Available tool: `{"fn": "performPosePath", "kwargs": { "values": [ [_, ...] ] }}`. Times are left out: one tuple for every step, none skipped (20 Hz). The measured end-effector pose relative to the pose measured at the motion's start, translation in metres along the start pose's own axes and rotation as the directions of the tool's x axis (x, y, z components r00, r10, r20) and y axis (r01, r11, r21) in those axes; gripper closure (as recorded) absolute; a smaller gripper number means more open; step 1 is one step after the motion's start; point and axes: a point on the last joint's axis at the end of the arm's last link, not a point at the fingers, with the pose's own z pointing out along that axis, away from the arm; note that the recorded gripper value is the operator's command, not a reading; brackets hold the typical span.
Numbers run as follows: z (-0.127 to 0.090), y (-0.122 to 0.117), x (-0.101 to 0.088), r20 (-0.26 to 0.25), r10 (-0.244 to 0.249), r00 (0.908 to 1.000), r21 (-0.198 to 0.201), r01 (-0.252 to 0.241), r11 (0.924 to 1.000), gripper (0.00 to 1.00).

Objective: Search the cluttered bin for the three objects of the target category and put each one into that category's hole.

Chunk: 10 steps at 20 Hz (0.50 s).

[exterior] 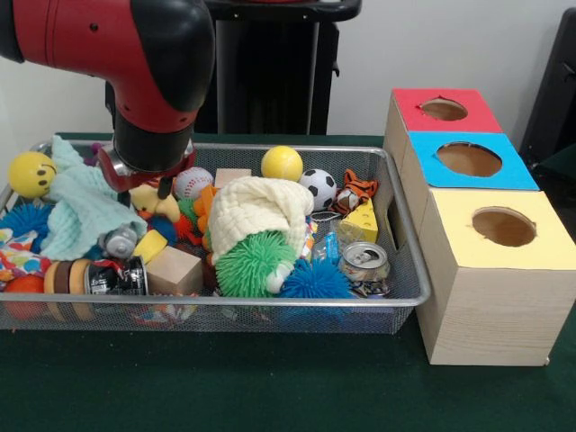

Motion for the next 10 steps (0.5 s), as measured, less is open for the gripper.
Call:
{"fn": "performPosePath", "kwargs": {
  "values": [
    [0.000,0.000,0.001,-0.007,0.000,1.0000,-0.001,0.000,1.0000,0.00],
    [0.000,0.001,0.003,-0.014,0.001,0.9999,-0.004,-0.001,1.0000,0.00],
    [0.000,0.001,0.004,-0.022,0.001,0.9998,-0.006,-0.001,1.0000,0.00],
    [0.001,0.003,0.007,-0.037,0.004,0.9993,-0.015,-0.004,0.9999,0.00],
    [0.001,0.004,0.010,-0.051,0.006,0.9987,-0.025,-0.007,0.9997,0.00],
    [0.001,0.005,0.012,-0.062,0.010,0.9980,-0.036,-0.012,0.9993,0.00],
    [0.001,0.005,0.013,-0.066,0.013,0.9977,-0.043,-0.016,0.9989,0.00],
    [0.001,0.006,0.014,-0.070,0.016,0.9974,-0.050,-0.019,0.9986,0.00],
    [0.000,0.007,0.015,-0.072,0.018,0.9973,-0.056,-0.022,0.9982,0.00],
    [0.000,0.008,0.015,-0.068,0.026,0.9973,-0.072,-0.031,0.9970,0.00]
  ]
}}
